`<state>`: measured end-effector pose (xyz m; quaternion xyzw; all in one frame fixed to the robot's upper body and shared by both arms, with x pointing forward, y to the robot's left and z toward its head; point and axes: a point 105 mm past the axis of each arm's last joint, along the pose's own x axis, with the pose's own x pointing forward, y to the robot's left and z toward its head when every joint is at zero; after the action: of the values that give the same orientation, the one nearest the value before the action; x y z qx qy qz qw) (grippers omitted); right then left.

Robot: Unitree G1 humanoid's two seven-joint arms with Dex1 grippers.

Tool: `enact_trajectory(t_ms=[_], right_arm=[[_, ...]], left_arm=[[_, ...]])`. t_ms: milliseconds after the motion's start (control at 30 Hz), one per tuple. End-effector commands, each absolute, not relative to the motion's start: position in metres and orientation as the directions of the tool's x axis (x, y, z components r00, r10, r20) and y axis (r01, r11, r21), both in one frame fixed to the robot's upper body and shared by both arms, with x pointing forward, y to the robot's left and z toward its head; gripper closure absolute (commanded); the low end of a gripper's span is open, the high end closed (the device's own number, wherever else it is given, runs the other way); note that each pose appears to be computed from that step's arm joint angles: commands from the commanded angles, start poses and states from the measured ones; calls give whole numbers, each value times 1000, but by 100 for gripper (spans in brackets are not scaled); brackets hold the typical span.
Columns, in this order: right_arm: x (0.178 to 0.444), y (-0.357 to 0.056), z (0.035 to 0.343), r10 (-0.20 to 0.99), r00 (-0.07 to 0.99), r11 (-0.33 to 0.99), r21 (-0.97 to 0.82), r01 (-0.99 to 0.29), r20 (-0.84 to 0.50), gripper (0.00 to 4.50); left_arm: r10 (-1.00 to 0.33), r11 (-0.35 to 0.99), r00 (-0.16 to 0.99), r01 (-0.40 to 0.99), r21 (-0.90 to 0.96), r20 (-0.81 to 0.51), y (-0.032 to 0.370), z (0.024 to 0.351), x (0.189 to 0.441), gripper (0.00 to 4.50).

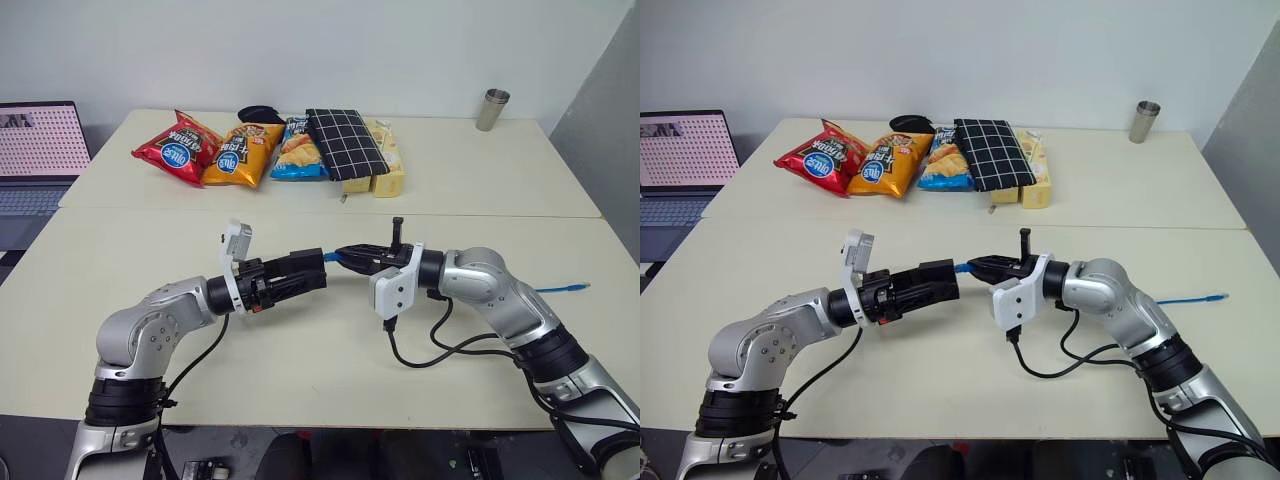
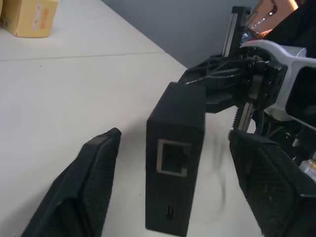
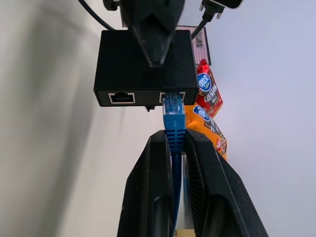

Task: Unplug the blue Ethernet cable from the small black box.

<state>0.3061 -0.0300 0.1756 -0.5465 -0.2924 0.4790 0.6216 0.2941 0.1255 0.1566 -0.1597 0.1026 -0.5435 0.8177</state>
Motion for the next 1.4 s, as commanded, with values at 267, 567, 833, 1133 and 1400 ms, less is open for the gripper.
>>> enact_trajectory(t_ms=[267, 567, 833, 1133, 1400], right_arm=[[306, -33, 195, 926, 371, -10, -984, -175, -75, 437], [298, -30, 189, 936, 333, -59, -983, -173, -115, 369], [281, -51, 200, 942, 289, 50, -784, -618, -168, 220], [267, -61, 192, 955, 257, 234, -156, -960, -146, 220], [263, -56, 192, 970, 206, 210, 19, -977, -132, 220]], left_arm=[[-940, 314, 341, 875, -369, 9, 133, 165, 290, 329], [-948, 302, 318, 889, -345, -10, 130, 164, 294, 372], [-973, 232, 225, 944, -233, -55, 117, 162, 293, 372], [-995, 56, 45, 991, -122, -91, 105, 167, 279, 372], [-996, 33, 24, 994, -107, -84, 102, 170, 277, 372]])
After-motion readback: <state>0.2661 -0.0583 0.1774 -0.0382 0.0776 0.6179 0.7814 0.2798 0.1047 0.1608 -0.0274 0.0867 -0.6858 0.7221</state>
